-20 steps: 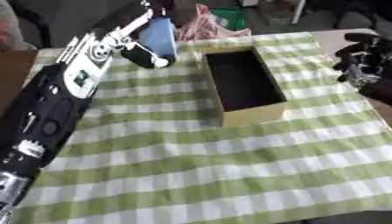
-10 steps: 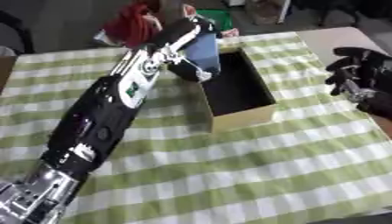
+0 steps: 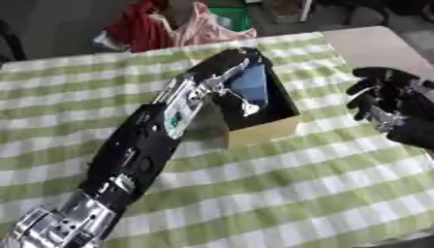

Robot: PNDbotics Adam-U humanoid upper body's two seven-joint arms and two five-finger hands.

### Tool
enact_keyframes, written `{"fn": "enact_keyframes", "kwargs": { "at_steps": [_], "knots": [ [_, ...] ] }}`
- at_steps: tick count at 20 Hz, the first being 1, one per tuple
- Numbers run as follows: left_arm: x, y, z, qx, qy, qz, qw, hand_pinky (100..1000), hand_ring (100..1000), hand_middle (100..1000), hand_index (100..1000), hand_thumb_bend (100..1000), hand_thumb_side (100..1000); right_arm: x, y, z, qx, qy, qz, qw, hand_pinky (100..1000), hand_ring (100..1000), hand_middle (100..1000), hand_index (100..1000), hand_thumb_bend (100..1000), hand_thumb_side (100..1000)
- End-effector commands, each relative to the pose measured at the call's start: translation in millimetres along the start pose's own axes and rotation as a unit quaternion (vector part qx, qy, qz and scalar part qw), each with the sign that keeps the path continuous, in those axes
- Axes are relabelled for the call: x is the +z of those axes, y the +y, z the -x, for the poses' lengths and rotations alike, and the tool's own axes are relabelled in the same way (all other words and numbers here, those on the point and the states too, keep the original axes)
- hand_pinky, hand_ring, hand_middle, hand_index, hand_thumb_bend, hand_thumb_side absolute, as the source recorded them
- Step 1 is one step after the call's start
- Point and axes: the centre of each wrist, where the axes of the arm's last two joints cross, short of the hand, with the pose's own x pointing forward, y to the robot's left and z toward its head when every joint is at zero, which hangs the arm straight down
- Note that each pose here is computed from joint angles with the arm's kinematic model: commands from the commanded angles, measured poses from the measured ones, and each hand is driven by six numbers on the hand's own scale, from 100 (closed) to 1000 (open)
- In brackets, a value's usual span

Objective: Pick up objects on the table and place them in the box.

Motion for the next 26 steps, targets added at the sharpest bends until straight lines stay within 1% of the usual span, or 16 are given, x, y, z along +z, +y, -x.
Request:
{"fn": "enact_keyframes", "kwargs": {
  "at_steps": [1,2,4,8,10,12,13,14,15,16,18,19,20,21,23,26],
  "knots": [
    [-3,11.3,-5,-0.023,-0.016,-0.013,1.0,770,859,887,913,966,574,-2,-5.5,-7,0.013,-0.01,0.001,1.0,555,651,668,881,100,308],
    [-3,12.4,-6,-0.026,-0.019,-0.014,0.999,783,866,899,924,994,601,-1,-5.8,-7,0.013,-0.008,0.001,1.0,555,651,668,881,100,307],
    [-3,14.8,-7,-0.031,-0.024,-0.017,0.999,802,881,919,940,1000,632,0,-6.2,-5,0.013,-0.006,0.003,1.0,555,651,668,881,100,307],
    [-3,18.4,-9,-0.029,-0.027,-0.018,0.999,817,892,935,957,1000,648,1,-6.3,-4,0.013,-0.004,0.004,1.0,555,651,668,881,100,308],
    [-2,21.9,-9,-0.024,-0.027,-0.028,0.999,805,885,926,949,993,648,2,-6.7,-3,0.013,-0.001,0.005,1.0,555,651,668,882,100,308],
    [1,30.0,-9,-0.016,-0.029,-0.048,0.998,772,850,884,923,967,644,4,-7.7,-1,0.015,0.002,0.008,1.0,555,651,669,882,100,308],
    [3,35.7,-10,-0.007,-0.034,-0.064,0.997,743,816,847,904,911,662,5,-8.8,0,0.016,0.004,0.011,1.0,555,651,669,882,100,307],
    [7,42.1,-10,0.008,-0.036,-0.082,0.996,716,788,820,890,830,669,6,-10.1,1,0.017,0.006,0.014,1.0,555,652,669,883,100,307],
    [11,47.9,-10,0.026,-0.038,-0.098,0.994,701,772,806,884,766,672,8,-11.5,1,0.019,0.008,0.018,1.0,555,652,669,883,100,306],
    [18,54.4,-9,0.049,-0.037,-0.116,0.991,684,757,791,875,674,652,10,-13.4,2,0.021,0.009,0.024,0.999,555,652,670,884,100,306],
    [35,71.5,-8,0.088,-0.034,-0.15,0.984,661,738,772,862,539,578,13,-17.2,3,0.025,0.011,0.037,0.999,555,653,671,886,100,305],
    [44,80.2,-8,0.106,-0.032,-0.165,0.98,650,730,765,858,488,550,15,-18.9,3,0.026,0.011,0.043,0.999,555,655,673,887,100,304],
    [57,88.6,-6,0.124,-0.025,-0.183,0.975,642,723,760,853,449,534,17,-21.4,3,0.027,0.011,0.052,0.998,555,655,674,888,100,303],
    [70,96.1,-4,0.141,-0.018,-0.2,0.97,638,720,758,852,428,528,19,-23.7,3,0.028,0.012,0.062,0.998,555,657,676,889,100,302],
    [94,107.3,0,0.17,-0.001,-0.23,0.958,631,715,755,851,407,523,24,-28.4,3,0.029,0.012,0.086,0.996,554,658,678,889,100,300],
    [132,114.7,9,0.205,0.031,-0.28,0.937,618,710,745,841,371,504,29,-35.4,2,0.027,0.008,0.129,0.991,555,668,687,889,100,291]
  ]
}}
